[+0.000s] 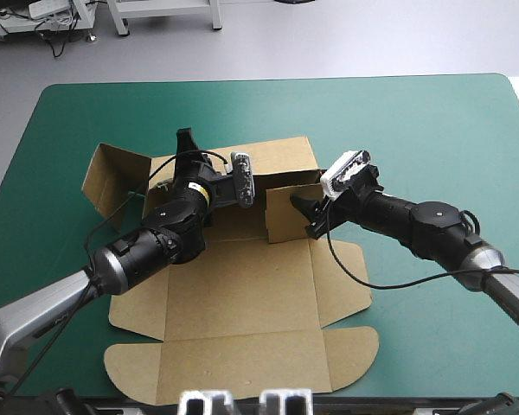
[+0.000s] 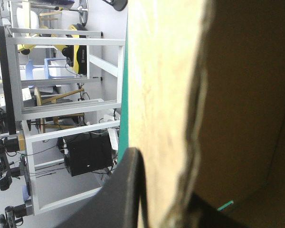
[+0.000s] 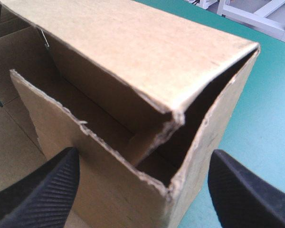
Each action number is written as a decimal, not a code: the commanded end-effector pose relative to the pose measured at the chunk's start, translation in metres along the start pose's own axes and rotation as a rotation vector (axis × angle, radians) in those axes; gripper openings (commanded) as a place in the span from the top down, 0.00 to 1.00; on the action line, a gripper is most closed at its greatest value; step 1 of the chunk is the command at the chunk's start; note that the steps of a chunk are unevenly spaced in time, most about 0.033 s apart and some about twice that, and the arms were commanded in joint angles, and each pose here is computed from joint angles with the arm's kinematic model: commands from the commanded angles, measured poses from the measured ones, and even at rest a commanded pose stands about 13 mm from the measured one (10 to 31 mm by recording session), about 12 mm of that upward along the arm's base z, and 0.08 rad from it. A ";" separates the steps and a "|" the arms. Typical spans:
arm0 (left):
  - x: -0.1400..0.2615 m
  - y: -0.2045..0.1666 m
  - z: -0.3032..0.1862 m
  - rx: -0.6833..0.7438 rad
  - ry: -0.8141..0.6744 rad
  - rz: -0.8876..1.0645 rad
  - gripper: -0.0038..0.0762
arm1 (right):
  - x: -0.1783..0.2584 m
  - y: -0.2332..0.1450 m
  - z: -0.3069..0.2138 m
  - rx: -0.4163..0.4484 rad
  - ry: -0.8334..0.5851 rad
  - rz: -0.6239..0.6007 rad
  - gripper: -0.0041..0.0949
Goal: Fold the box
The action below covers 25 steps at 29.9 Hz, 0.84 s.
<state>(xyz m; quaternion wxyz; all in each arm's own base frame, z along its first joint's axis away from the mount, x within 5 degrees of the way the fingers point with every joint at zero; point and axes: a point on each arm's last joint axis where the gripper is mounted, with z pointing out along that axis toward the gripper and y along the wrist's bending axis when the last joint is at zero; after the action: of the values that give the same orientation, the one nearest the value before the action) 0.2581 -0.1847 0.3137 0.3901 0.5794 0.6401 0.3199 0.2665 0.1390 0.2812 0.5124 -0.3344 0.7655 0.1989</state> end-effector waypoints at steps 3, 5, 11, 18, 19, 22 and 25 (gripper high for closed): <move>-0.003 0.001 -0.010 0.066 -0.029 -0.072 0.94 | -0.017 0.001 -0.008 -0.013 -0.044 0.000 0.26; -0.003 -0.001 -0.010 0.083 -0.028 -0.091 0.94 | -0.017 0.002 -0.008 -0.014 -0.041 0.012 0.26; -0.002 -0.008 -0.011 0.162 -0.008 -0.099 0.94 | -0.015 0.002 -0.008 -0.019 -0.022 0.036 0.26; -0.008 -0.010 -0.013 0.172 -0.056 -0.129 0.94 | -0.014 -0.001 -0.008 0.010 -0.010 0.050 0.38; -0.008 -0.009 -0.013 0.167 -0.057 -0.122 0.94 | -0.014 -0.001 -0.008 0.010 -0.010 0.050 0.45; -0.012 -0.010 -0.015 0.163 -0.075 -0.112 0.94 | -0.014 0.002 -0.008 -0.020 -0.010 0.047 0.64; -0.013 -0.011 -0.016 0.167 -0.083 -0.115 0.94 | -0.013 0.006 -0.008 -0.060 -0.004 0.043 0.83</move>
<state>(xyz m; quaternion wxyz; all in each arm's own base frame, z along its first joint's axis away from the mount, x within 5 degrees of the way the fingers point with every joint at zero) 0.2490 -0.1871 0.3157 0.3690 0.5945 0.6542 0.2872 0.2653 0.1383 0.2778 0.4849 -0.3240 0.7866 0.2032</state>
